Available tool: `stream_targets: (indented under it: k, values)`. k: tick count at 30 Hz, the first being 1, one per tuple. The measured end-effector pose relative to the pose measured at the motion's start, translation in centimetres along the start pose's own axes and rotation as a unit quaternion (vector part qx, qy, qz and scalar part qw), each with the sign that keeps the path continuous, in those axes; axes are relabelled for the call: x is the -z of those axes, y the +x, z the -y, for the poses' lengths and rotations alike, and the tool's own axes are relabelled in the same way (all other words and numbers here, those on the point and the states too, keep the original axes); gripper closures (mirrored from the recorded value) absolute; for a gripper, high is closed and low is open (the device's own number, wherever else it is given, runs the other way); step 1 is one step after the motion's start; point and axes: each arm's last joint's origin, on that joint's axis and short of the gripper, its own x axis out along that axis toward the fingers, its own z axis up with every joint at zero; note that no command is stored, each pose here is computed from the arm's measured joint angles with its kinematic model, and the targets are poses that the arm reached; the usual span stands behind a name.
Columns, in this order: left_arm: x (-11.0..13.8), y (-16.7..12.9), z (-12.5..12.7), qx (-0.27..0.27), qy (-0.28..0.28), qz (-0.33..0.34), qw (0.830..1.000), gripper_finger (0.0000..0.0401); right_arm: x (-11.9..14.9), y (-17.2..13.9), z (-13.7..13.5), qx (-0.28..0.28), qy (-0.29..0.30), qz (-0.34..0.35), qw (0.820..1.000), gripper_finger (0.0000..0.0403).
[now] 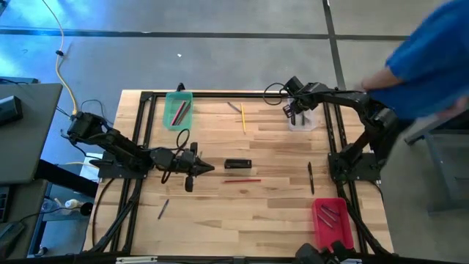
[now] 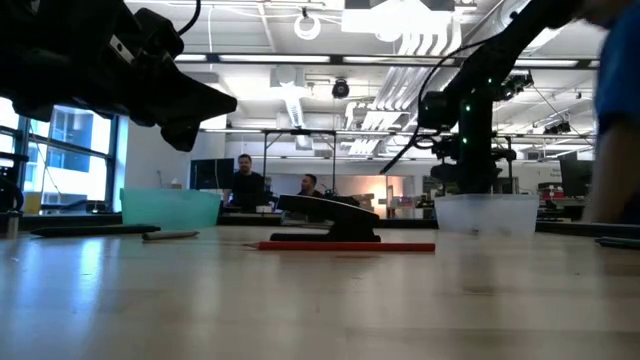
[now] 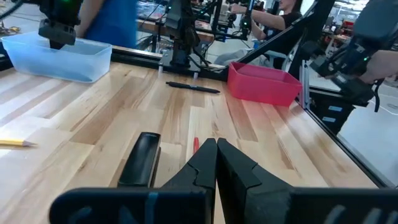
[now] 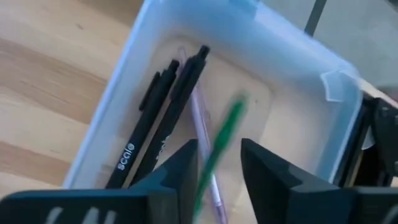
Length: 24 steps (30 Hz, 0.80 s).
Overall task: Sort crayons/erasers/pens/pencils in bins
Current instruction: Put the yellow pencil into the green bin
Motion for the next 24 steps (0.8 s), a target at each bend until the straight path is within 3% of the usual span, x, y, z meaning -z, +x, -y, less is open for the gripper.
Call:
stream_targets:
  k: [5,13,17,21,24]
  values:
    - [0.1,0.0,0.0,-0.001,0.017,-0.004,1.0,0.0401,0.2,-3.0,-0.2,-0.013,-0.014,0.051,0.998,0.029]
    - [0.2,0.0,0.0,-0.003,0.032,-0.012,0.999,0.0401,2.4,-8.6,-2.3,-0.079,-0.062,0.168,0.981,0.0394]
    - [0.3,0.0,-0.1,-0.004,0.033,-0.018,0.999,0.0401,4.2,-9.1,-4.0,-0.16,-0.057,0.258,0.951,0.0388]
    - [0.4,0.0,-0.1,-0.006,0.03,-0.02,0.999,0.0401,6.1,-8.4,-6.2,-0.277,-0.036,0.331,0.901,0.0399]
    - [0.4,0.0,-0.1,-0.006,0.025,-0.019,0.999,0.0401,7.4,-8.3,-7.7,-0.32,-0.025,0.363,0.874,0.0399]
